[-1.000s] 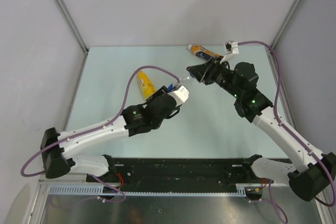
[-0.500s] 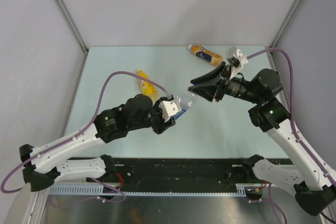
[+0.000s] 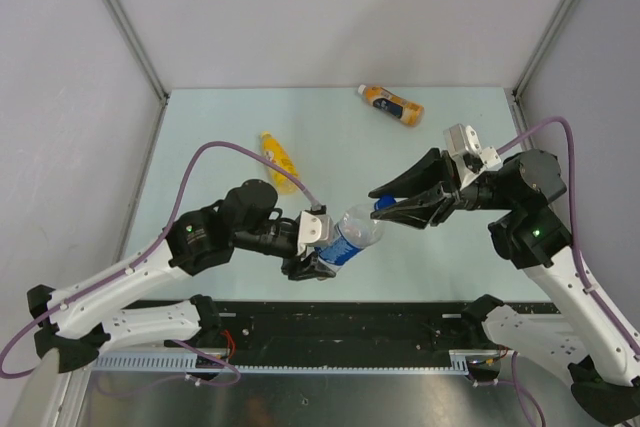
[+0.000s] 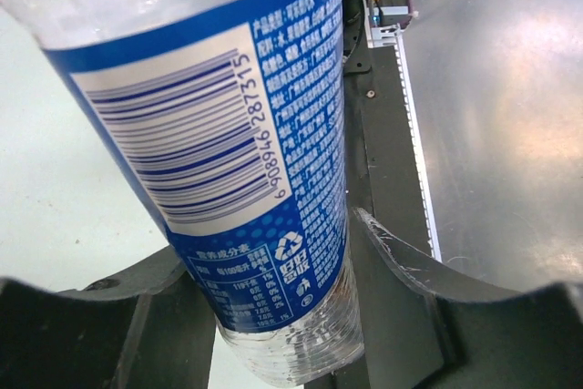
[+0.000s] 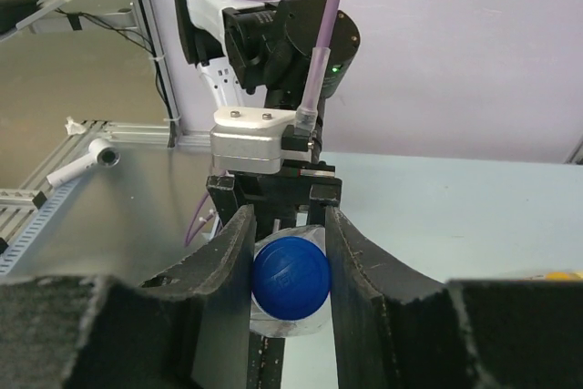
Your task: Unscrew the bottle caps
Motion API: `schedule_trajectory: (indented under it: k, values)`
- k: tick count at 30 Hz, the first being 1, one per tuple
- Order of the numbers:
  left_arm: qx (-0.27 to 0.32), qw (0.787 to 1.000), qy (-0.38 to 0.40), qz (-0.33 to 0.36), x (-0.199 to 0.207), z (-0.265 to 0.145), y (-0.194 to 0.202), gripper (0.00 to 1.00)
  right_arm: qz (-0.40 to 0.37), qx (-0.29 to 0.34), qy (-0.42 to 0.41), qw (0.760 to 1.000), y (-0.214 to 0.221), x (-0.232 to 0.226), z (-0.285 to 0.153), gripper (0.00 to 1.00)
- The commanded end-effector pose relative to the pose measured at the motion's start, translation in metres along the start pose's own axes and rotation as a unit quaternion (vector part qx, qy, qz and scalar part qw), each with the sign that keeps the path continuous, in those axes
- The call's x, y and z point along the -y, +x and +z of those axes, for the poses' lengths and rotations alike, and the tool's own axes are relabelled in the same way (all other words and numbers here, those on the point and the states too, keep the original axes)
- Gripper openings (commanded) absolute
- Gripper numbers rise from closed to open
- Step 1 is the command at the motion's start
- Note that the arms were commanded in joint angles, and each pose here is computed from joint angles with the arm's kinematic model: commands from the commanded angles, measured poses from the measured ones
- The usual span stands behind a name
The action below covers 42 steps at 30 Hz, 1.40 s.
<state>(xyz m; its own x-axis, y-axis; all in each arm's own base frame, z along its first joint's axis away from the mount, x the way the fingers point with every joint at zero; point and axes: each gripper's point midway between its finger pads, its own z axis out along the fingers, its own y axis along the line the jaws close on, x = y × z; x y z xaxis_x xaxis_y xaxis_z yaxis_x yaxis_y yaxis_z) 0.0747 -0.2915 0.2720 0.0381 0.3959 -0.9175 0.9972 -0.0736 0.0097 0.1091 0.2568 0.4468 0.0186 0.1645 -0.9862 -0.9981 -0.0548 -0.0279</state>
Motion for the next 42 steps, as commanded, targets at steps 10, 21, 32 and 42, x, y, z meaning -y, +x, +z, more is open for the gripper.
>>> schedule_trajectory:
  k: [10,21,32,42]
  values:
    - [0.061,0.995,0.01,0.079,-0.001,-0.001,-0.038,0.0,0.012,0.031,0.117,0.993,-0.01,0.038,-0.004,0.6]
    - [0.03,0.997,-0.05,0.06,-0.026,0.005,-0.026,0.0,0.011,0.053,0.114,0.992,-0.026,0.02,-0.01,0.99]
    - [0.0,0.99,-0.137,0.035,-0.059,0.002,-0.016,0.0,0.022,0.079,0.143,0.986,-0.038,0.024,-0.014,0.99]
    - [-0.079,0.942,-0.325,-0.005,-0.128,-0.013,0.011,0.0,0.127,0.102,0.264,0.951,-0.022,0.085,-0.016,0.99]
